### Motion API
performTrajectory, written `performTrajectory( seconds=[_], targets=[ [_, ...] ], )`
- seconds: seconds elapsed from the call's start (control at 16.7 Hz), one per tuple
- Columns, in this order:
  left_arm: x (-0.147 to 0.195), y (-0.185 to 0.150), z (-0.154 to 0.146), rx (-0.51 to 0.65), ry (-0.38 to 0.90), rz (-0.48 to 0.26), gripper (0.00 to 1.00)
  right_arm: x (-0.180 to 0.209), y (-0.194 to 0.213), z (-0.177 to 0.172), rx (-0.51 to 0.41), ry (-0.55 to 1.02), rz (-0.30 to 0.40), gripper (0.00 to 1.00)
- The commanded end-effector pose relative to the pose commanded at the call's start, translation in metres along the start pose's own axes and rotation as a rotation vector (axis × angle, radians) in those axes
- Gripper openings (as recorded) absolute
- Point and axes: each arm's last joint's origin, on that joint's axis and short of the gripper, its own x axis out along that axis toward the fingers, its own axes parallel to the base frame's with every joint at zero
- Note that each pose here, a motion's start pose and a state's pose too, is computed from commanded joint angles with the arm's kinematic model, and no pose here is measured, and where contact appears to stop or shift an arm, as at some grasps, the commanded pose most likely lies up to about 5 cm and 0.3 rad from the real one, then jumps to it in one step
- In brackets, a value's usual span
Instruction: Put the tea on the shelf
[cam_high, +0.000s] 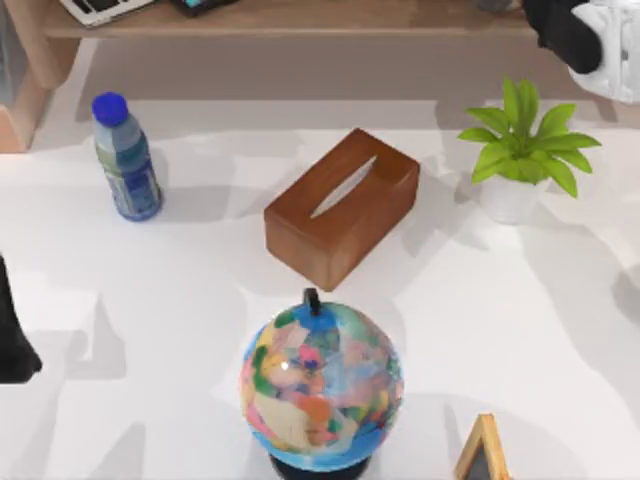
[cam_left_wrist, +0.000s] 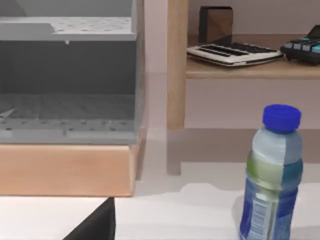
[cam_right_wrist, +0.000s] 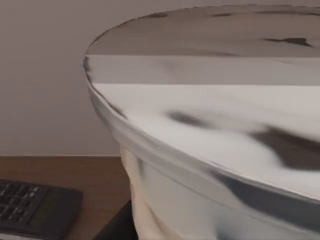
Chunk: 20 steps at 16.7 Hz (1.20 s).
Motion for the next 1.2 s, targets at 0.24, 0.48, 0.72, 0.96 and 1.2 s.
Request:
performTrajectory(
  seconds=[0.24,0.48,0.72,0.96,1.2],
  targets=[
    [0.0000,0.0000,0.0000,0.000,0.000,0.000,1.00,0.0036,0.0001,-0.0042,-0.002,0.005,0.000,0.00],
    [0.0000,0.0000,0.0000,0.000,0.000,0.000,1.00,0.0036,0.0001,-0.0042,-0.002,0.005,0.000,0.23],
    [0.0000,0.0000,0.0000,0.000,0.000,0.000,1.00,0.0036,0.0001,-0.0042,-0.002,0.005,0.000,0.53],
    [0.0000,0.0000,0.0000,0.000,0.000,0.000,1.00,0.0036,0.0001,-0.0042,-0.002,0.005,0.000,0.83],
    [0.0000,0.0000,0.0000,0.000,0.000,0.000,1.00,0.0036,0.0001,-0.0042,-0.002,0.005,0.000,1.00]
  ],
)
